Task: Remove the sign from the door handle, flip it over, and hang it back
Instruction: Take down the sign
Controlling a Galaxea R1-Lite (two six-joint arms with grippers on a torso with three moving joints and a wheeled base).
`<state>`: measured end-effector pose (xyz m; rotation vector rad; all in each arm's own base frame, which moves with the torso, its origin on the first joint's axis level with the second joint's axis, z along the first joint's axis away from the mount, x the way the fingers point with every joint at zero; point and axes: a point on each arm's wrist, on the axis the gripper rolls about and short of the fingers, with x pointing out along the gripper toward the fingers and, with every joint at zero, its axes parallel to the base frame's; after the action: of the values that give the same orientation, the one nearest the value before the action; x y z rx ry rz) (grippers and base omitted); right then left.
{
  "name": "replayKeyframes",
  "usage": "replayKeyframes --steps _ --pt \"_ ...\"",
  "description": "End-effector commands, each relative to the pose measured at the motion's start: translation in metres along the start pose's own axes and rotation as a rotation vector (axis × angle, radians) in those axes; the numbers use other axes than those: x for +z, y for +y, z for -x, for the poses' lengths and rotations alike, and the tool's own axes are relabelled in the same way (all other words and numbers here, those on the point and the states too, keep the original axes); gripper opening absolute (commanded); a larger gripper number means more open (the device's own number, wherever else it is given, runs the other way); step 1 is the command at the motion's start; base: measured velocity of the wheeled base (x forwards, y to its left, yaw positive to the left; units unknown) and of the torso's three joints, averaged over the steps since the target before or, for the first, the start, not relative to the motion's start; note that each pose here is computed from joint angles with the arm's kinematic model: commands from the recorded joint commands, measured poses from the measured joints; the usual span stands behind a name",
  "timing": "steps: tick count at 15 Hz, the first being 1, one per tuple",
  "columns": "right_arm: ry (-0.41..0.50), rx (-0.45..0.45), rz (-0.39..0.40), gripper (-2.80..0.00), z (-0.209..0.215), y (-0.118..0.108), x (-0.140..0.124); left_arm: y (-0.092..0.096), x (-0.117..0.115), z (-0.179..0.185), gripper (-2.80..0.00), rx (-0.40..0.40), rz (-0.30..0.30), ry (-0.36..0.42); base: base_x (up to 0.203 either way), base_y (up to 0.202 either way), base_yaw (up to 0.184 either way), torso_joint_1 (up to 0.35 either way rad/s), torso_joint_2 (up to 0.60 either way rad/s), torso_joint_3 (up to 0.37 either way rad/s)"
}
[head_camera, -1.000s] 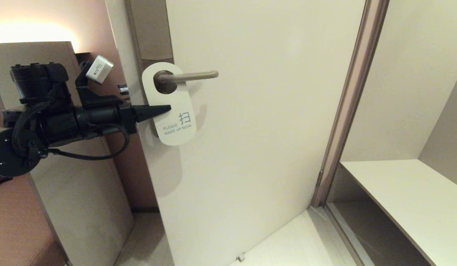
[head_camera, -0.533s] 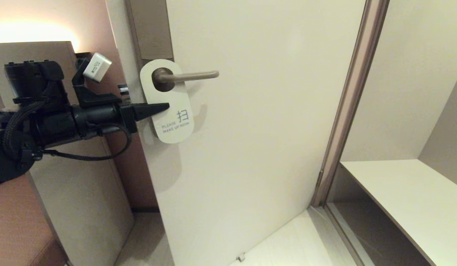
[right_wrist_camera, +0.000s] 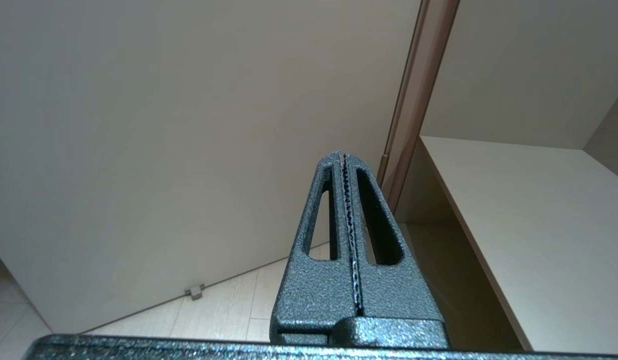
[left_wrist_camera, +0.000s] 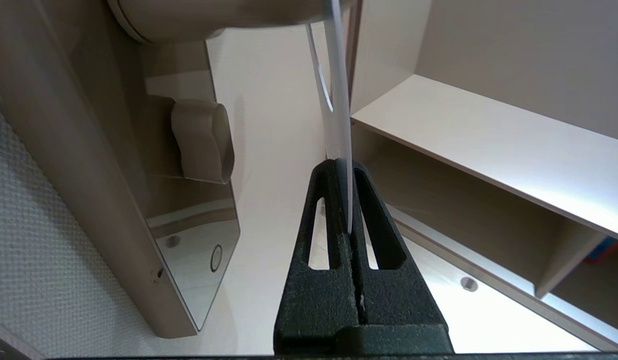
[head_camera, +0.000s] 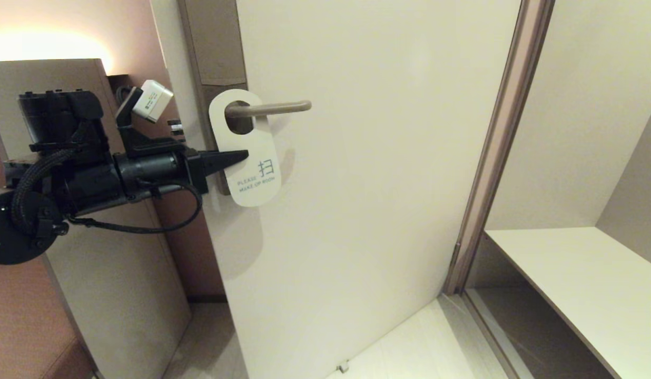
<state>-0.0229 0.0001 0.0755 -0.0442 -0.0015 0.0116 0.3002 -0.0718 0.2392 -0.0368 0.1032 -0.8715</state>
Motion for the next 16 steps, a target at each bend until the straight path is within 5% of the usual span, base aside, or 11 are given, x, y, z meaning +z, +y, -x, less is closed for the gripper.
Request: replayKeyframes --steps 1,7,16 --pt "0.001 0.001 0.000 -2.80 0.000 0.000 0.000 -0.001 0.003 0.001 -2.80 0.000 -0.009 -0.011 0.000 0.000 0.000 0.000 0.00 0.000" --pt "0.001 0.001 0.000 -2.80 0.000 0.000 0.000 0.001 0.008 0.001 -2.80 0.087 -0.017 -0.025 0.000 0.000 0.000 0.000 0.00 0.000" --pt "0.001 0.001 0.000 -2.80 0.000 0.000 0.000 -0.012 0.015 0.001 -2.80 0.098 -0.033 -0.044 0.000 0.000 0.000 0.000 0.00 0.000"
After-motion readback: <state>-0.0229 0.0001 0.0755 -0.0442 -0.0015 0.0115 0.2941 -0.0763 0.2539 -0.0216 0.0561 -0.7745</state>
